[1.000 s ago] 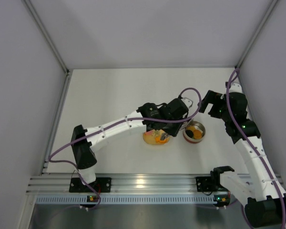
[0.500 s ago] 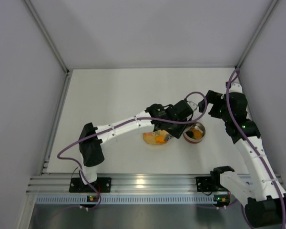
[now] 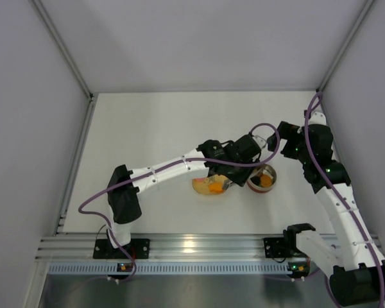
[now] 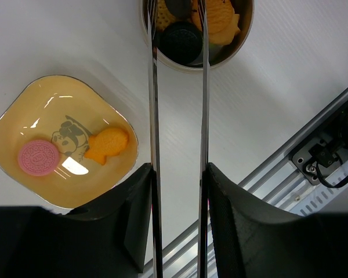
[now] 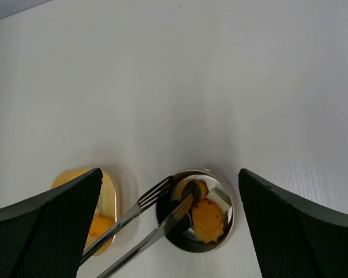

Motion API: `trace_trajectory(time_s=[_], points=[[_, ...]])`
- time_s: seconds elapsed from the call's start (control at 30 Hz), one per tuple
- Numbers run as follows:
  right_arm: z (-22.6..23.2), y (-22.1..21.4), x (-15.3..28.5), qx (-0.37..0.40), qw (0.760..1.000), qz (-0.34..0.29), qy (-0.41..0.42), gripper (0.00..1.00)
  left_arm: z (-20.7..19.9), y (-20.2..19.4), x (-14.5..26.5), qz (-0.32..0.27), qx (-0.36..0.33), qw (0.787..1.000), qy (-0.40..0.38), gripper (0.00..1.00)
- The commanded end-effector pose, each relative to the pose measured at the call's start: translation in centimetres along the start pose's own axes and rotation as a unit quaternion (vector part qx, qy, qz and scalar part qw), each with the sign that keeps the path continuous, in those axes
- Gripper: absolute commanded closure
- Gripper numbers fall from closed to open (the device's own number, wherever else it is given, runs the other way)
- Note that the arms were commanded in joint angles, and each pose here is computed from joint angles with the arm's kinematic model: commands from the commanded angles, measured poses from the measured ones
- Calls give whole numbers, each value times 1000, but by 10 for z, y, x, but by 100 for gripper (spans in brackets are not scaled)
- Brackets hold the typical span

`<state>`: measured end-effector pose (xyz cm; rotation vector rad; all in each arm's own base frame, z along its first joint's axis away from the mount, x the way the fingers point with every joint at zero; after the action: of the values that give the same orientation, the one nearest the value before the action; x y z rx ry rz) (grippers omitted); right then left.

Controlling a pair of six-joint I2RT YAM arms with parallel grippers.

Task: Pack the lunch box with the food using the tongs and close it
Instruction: Place the fake food in the packing box.

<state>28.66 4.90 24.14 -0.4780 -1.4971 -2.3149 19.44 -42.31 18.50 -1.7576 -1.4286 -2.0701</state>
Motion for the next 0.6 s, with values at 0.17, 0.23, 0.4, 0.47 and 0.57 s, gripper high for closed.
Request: trace_trajectory(time_s=[0.17, 0.23, 0.4, 0.47, 0.57], points=[[5, 17, 8, 7, 1000, -26, 3, 1, 2, 30, 31, -64, 10, 998, 3, 55], [6, 18, 8, 6, 1000, -26, 5, 1, 9, 30, 45, -76, 19, 997, 17, 55], [7, 18, 8, 6, 1000, -26, 9, 1, 37, 0, 69, -67, 42, 994, 71, 54], [7, 18, 7, 4, 1000, -26, 10, 1, 50, -15, 80, -59, 50, 992, 96, 54], [8, 17, 5, 2, 1000, -24, 11, 1, 65, -45, 88, -37, 65, 989, 125, 54]])
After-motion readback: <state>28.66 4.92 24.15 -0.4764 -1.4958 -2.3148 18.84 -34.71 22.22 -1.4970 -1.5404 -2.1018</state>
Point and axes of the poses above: each gripper's point midway between its finger pads, its own x axis back along the fingers, its own z axis along the line the jaws close on, y = z × x, the point moved 1 cm from there along x, back along the fingers, and after that the axes turned 5 degrees about -x, right-handed, at the moved point
